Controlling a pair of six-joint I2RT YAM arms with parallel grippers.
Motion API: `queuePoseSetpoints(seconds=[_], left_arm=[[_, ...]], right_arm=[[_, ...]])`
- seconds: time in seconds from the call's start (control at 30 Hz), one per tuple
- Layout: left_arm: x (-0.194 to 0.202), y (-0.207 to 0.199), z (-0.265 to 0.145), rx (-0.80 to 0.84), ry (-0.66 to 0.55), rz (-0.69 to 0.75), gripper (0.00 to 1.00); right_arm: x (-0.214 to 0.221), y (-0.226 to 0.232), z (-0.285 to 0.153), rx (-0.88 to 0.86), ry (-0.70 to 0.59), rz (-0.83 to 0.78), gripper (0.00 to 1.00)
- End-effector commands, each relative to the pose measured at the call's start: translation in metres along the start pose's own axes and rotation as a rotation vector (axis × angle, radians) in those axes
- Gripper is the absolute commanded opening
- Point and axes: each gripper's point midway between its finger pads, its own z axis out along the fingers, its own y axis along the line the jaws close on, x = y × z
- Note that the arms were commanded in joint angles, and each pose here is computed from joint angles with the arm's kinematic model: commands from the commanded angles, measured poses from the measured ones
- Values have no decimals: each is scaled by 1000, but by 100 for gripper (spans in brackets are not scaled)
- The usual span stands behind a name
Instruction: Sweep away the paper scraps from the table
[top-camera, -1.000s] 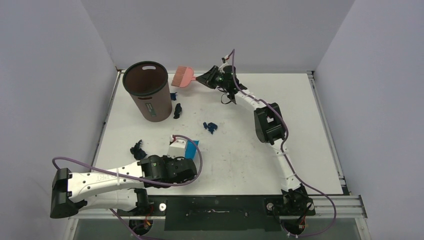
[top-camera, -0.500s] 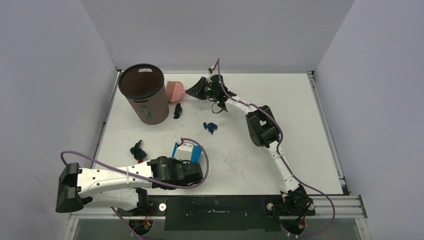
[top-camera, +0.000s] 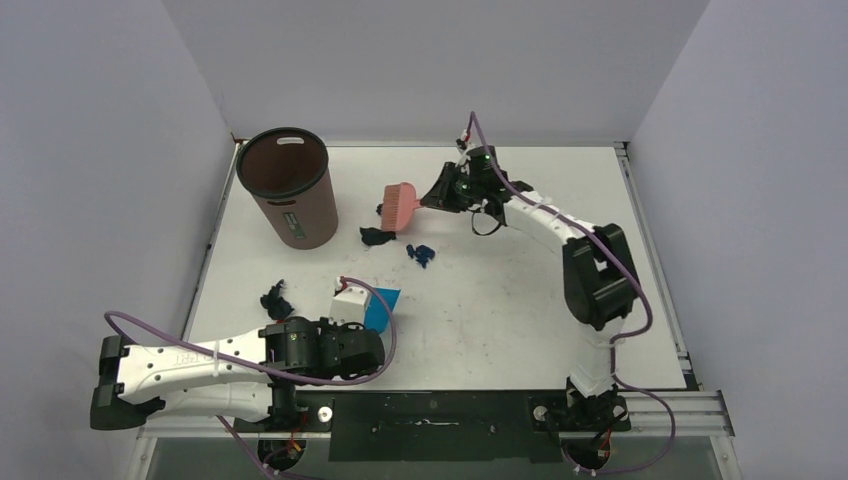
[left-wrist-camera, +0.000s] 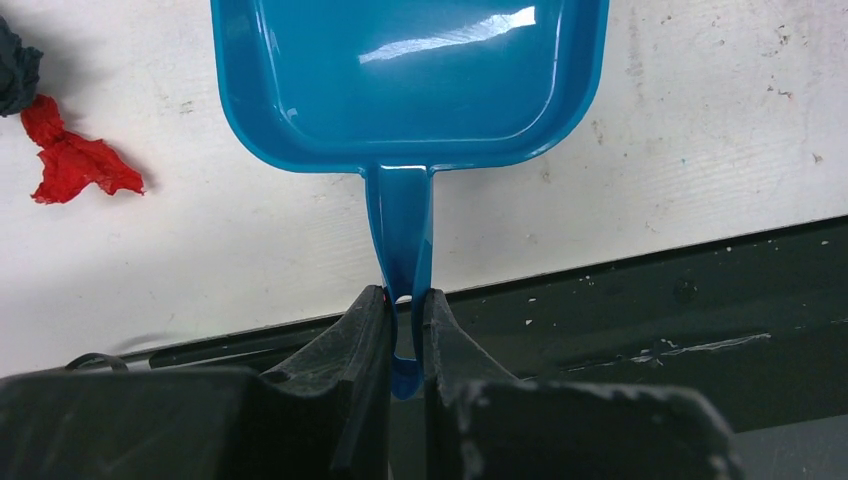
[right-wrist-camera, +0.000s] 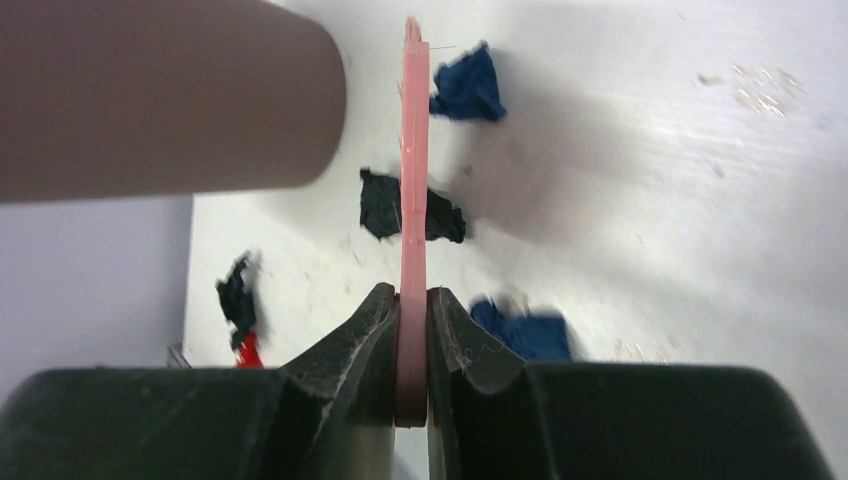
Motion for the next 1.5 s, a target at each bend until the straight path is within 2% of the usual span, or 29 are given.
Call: queuePoseSetpoints(seconds=[0.0, 0.1, 0.2, 0.27, 0.4, 0.57, 0.77, 0.9, 1.0, 1.13, 1.3, 1.37, 1.47], left_arm=[[-4, 7, -5, -12, -26, -16, 0], [1, 9, -6, -13, -2, 4, 0], [6, 9, -5, -2, 11, 2, 0], [8, 6, -5, 21, 9, -9, 0], [8, 1, -3, 37, 10, -19, 0], [9, 1, -5, 1, 35, 8, 0], [13, -5, -3, -21, 69, 46, 0], [11, -9, 0, -35, 67, 56, 0], [1, -11, -3, -67, 51, 78, 0], [-15, -13, -4, -122, 31, 133, 0], [-21, -20, 9, -156, 39, 216, 0], [-21, -25, 16, -139, 47, 243, 0], [-18, -42, 26, -66, 66, 269, 0]], right_arm=[[16, -14, -71, 103, 93, -191, 5], [21, -5, -109, 34, 157, -266, 5], [6, 26, -129, -64, 99, -349, 5], [-6, 46, -130, -124, 36, -350, 5], [-25, 64, -100, -183, -22, -293, 5], [-26, 66, -40, -253, 27, -177, 5], [-46, 40, 14, -220, -48, -25, 5], [-35, 5, 36, -145, 9, 90, 5], [-23, -11, 22, -103, 35, 113, 5], [-3, -50, -21, 1, 88, 169, 5], [41, -110, -78, 197, 296, 30, 5], [50, -119, -102, 198, 331, 10, 5], [44, -108, -139, 155, 301, -21, 5]])
